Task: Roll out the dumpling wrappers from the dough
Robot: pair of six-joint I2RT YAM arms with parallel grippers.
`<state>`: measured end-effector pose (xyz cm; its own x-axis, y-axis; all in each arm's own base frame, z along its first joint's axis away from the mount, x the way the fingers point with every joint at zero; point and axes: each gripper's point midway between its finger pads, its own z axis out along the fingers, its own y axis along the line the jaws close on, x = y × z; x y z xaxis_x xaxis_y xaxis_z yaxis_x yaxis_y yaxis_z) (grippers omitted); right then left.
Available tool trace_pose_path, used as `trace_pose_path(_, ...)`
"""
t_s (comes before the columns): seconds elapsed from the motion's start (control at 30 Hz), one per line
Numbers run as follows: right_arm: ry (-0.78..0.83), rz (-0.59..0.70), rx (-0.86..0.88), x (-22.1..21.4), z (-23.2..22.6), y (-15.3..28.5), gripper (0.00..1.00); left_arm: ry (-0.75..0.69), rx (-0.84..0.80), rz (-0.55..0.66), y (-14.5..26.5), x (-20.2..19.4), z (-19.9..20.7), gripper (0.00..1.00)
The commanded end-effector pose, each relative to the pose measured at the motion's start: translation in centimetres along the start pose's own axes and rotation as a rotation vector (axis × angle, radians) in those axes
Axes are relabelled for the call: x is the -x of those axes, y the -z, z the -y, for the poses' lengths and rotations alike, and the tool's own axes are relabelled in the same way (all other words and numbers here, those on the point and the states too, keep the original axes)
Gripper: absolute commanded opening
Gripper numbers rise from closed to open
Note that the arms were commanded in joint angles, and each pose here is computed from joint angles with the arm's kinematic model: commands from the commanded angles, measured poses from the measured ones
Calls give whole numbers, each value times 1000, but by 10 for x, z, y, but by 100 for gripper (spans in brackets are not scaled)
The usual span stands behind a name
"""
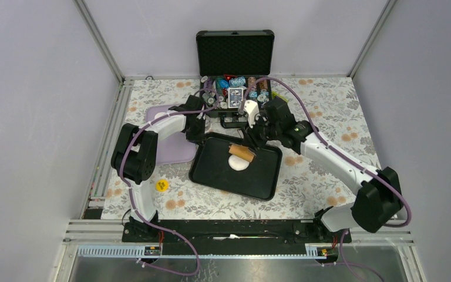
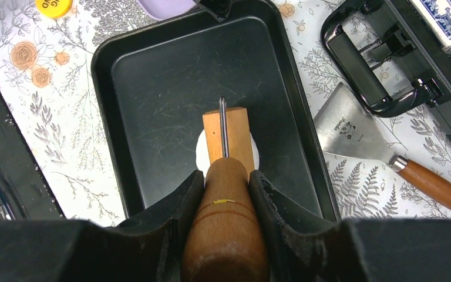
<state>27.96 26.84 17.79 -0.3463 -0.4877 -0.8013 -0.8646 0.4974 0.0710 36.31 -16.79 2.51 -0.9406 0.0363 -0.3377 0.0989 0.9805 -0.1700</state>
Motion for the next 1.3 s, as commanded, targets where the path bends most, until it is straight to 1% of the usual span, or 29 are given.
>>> trace_pose_path(0.0,-8,34,-14,35,5,-6,0,54,180,-144,-22,-33,-33,0)
trace_pose_path(0.1,-7,11,-12,33,4,-11,0,11,158,-131,-23,-26,-31,0)
trace_pose_path(0.23,-4,1,-11,30,3,-14,0,-20,108,-45,-20,-13,-26,0)
trace_pose_path(0.53,11,-1,-13,21,1,-12,0,-28,-42,-48,-16,-15,-16,0)
trace_pose_path(0.77,39,16,-49,22,6,-5,0,-13,-21,-88,-23,-14,-21,0)
trace_pose_path(0.97,68,29,-80,21,9,1,0,-13,-26,-190,-35,-21,-19,0)
trace_pose_path(1.17,82,36,-63,19,6,0,0,-47,-50,-191,-33,-26,-18,0)
trace_pose_path(1.27,98,29,-41,19,1,5,0,-79,-102,-196,-31,-28,-12,0)
